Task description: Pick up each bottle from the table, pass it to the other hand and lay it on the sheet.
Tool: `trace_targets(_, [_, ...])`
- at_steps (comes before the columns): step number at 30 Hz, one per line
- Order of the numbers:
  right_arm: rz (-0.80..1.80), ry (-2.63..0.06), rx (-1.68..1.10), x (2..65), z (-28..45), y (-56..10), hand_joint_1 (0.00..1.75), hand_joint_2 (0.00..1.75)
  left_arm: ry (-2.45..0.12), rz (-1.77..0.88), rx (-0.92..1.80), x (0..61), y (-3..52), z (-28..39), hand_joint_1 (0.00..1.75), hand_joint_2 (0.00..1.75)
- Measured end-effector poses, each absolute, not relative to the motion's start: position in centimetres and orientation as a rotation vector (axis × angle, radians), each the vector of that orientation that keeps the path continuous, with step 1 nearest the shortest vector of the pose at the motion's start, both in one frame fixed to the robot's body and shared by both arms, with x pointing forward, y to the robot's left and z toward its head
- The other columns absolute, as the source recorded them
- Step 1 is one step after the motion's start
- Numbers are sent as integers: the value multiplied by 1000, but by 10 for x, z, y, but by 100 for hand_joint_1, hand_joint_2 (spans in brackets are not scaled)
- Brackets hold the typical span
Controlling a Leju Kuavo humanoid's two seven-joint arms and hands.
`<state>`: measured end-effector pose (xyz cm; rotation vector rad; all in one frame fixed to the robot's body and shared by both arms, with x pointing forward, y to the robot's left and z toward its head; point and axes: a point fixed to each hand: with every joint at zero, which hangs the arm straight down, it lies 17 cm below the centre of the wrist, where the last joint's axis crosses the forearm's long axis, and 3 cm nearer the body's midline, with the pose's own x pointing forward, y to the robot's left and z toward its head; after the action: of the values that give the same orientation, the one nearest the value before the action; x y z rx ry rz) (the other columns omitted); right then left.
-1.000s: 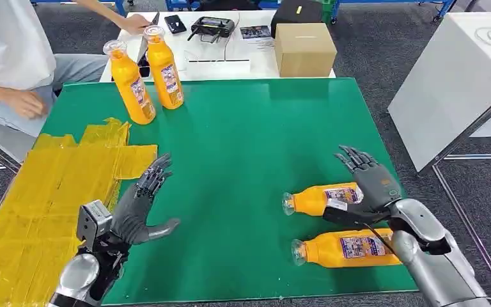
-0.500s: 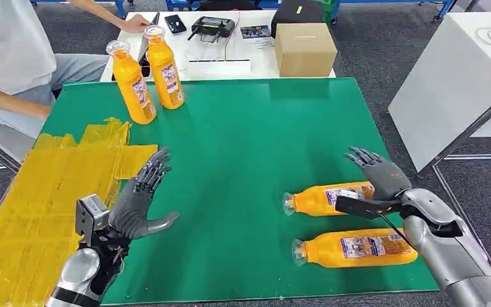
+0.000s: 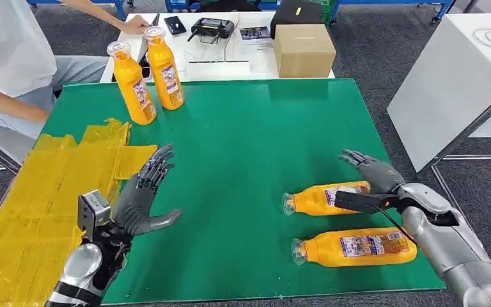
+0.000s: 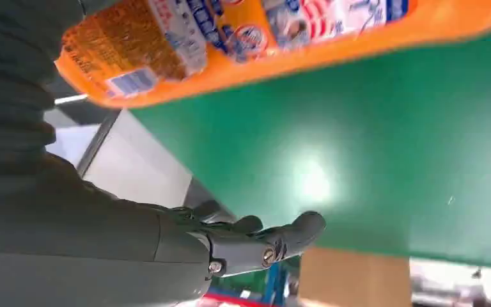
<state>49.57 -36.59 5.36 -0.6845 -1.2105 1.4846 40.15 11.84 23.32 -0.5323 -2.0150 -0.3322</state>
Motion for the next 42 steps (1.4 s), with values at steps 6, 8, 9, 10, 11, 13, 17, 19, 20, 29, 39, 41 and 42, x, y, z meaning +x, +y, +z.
trace_targets(6, [1519,-1089,-586,482,20,-375,0,175,-2013,-332,-544,404,116,234,0,175])
trace_targets(8, [1526,-1055,-562,479,14,-379,0,175,-2013,-332,-548,405,115,234,0,175])
trace_targets(9, [1528,-1043,-559,479,13,-382,0,175,-2012,-332,-551,405,114,234,0,175])
trace_targets(10, [1532,-1033,-556,479,12,-385,0,175,-2010,-331,-552,405,114,233,0,175])
trace_targets(11, [1532,-1027,-554,479,11,-386,0,175,-2010,-330,-552,406,114,233,0,175])
trace_targets(13, [1528,-1026,-559,480,12,-389,0,175,-2008,-329,-552,406,113,232,0,175])
trace_targets(17, [1507,-1072,-588,484,16,-387,0,175,-2008,-327,-554,406,113,232,0,175])
trace_targets(19, [1511,-1073,-586,484,16,-386,0,175,-2007,-329,-557,405,112,232,0,175])
trace_targets(20, [1513,-1072,-586,483,15,-385,0,175,-2007,-330,-557,405,112,232,0,175])
trace_targets(29, [1549,-973,-678,483,6,-404,173,175,-2006,-329,-555,405,111,231,0,175])
trace_targets(39, [1559,-975,-712,488,7,-403,175,175,-2002,-328,-552,406,112,231,0,175])
trace_targets(41, [1559,-974,-712,488,7,-403,175,175,-2003,-327,-551,406,112,231,0,175])
trace_targets(42, [1559,-974,-711,488,7,-402,175,175,-2003,-327,-551,406,112,231,0,175])
